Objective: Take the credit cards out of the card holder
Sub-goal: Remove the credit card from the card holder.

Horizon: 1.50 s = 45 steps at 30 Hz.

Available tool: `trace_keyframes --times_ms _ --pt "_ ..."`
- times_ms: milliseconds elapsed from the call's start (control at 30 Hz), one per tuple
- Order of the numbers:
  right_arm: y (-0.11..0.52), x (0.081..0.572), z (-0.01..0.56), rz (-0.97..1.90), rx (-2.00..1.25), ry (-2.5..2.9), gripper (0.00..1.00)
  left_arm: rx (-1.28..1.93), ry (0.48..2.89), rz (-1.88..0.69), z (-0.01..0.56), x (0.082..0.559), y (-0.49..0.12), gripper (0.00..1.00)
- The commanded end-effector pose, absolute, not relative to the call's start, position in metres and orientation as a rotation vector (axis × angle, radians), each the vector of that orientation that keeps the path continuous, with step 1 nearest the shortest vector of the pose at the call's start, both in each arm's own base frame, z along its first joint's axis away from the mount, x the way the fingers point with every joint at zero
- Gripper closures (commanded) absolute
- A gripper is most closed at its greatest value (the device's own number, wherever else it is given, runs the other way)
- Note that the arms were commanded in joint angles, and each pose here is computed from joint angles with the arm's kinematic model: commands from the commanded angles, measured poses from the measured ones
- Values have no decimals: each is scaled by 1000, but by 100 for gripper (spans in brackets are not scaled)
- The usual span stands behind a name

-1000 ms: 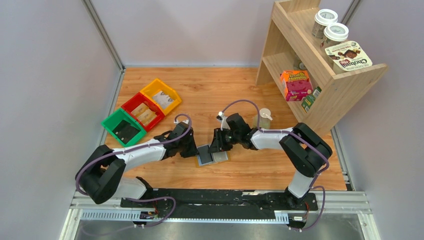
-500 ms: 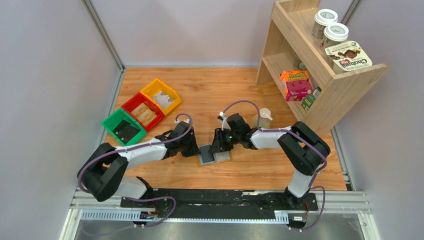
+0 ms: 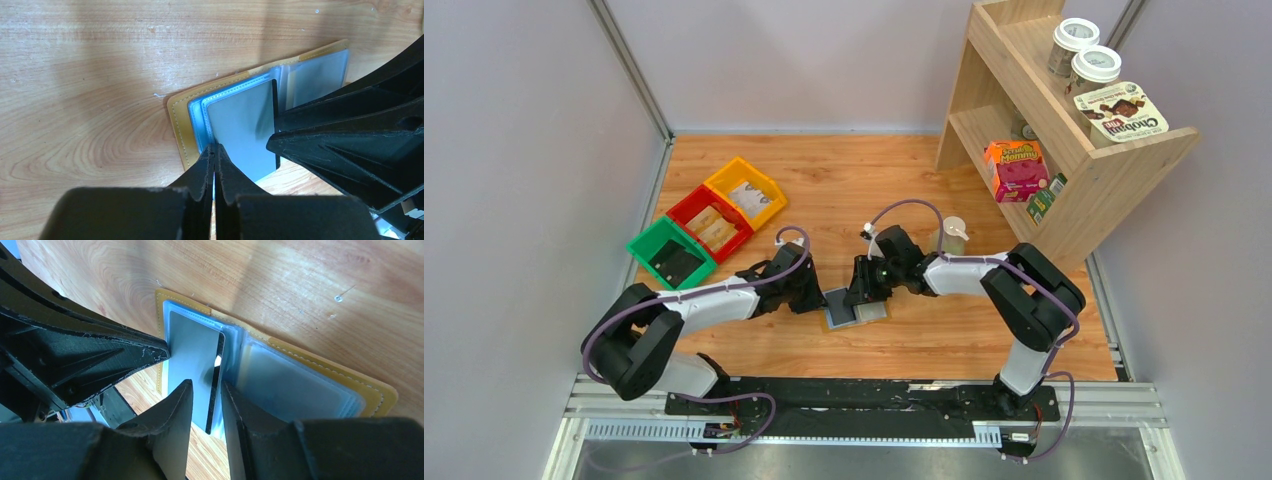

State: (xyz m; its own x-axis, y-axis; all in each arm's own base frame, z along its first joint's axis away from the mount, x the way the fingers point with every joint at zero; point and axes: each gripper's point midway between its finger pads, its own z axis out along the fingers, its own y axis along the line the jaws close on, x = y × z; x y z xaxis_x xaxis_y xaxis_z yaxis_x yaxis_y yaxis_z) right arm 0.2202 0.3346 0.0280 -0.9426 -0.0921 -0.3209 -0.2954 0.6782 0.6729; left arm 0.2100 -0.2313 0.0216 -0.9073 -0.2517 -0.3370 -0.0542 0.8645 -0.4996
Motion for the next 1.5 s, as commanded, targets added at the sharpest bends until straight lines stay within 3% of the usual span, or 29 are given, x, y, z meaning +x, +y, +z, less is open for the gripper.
trace_keyframes --times_ms 0,433,867,1133,1367,1467 --pt "333 217 20 1103 -317 2656 66 -237 2740 -580 -5 190 -213 100" --pt "368 197 91 1680 -428 2301 75 -236 2744 -591 -8 189 -214 100" --pt "375 201 44 1570 -294 2513 74 -212 2729 -603 -4 192 -217 100" --pt "371 200 57 1584 -290 2489 72 -218 2751 -560 -8 190 -211 100" --pt "358 207 67 1605 -268 2457 79 -226 2748 -521 -7 189 -205 100" --pt "356 206 70 1626 -272 2444 88 -225 2752 -520 -8 189 -205 100"
